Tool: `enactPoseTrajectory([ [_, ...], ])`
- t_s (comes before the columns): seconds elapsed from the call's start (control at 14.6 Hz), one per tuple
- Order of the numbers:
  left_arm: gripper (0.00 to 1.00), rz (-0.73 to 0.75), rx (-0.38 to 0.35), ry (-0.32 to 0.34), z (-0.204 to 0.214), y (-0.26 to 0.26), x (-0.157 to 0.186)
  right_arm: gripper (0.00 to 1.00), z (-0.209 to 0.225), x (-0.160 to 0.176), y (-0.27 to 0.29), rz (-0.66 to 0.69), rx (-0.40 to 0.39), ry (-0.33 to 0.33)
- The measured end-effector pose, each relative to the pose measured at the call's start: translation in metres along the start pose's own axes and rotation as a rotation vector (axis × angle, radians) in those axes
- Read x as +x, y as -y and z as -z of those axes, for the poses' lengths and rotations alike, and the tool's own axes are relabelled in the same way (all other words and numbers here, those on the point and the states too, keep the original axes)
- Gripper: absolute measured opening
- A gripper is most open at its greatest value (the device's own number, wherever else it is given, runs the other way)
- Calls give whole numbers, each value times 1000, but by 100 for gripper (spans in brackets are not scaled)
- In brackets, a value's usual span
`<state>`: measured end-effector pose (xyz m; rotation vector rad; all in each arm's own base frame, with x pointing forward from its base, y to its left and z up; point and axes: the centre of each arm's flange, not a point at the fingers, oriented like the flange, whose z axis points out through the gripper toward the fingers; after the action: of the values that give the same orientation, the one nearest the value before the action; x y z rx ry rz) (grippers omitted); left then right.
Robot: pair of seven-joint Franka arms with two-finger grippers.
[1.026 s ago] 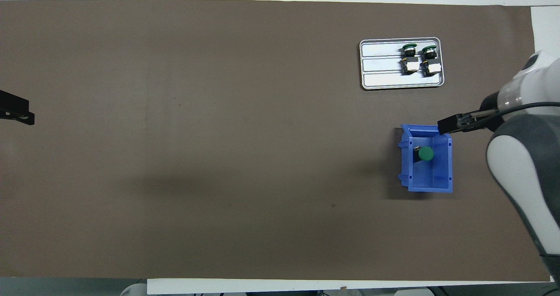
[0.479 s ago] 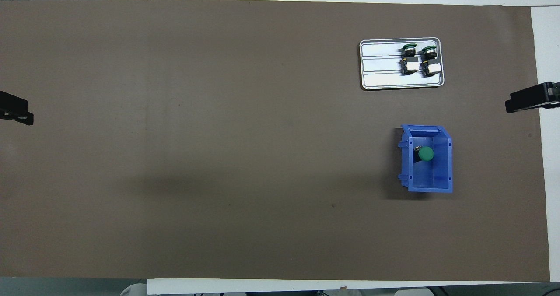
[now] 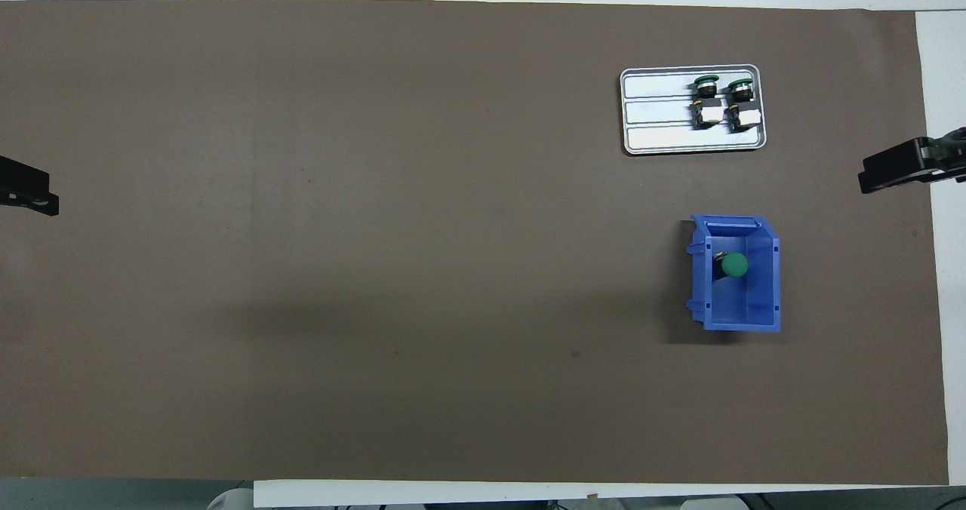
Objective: Place and press button with both arms
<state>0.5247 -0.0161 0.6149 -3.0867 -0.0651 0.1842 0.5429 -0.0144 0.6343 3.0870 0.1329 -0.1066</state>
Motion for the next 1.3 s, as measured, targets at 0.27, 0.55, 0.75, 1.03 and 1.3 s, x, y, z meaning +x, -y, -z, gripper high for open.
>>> enactPoseTrajectory([
  [0.27,100,0,0,0,0,0,0,100,-1,0,-1,-1,1,4],
  [0.55,100,0,0,0,0,0,0,100,-2,0,-5,-8,-1,7],
  [0.75,100,-2,0,-1,0,-1,0,100,-2,0,-5,-8,-1,8],
  [1.03,100,-9,-8,-5,2,-5,0,100,-2,-1,-5,-10,0,11],
  [1.3,100,-7,-22,-7,3,-5,0,100,-2,-1,-6,-11,0,12],
])
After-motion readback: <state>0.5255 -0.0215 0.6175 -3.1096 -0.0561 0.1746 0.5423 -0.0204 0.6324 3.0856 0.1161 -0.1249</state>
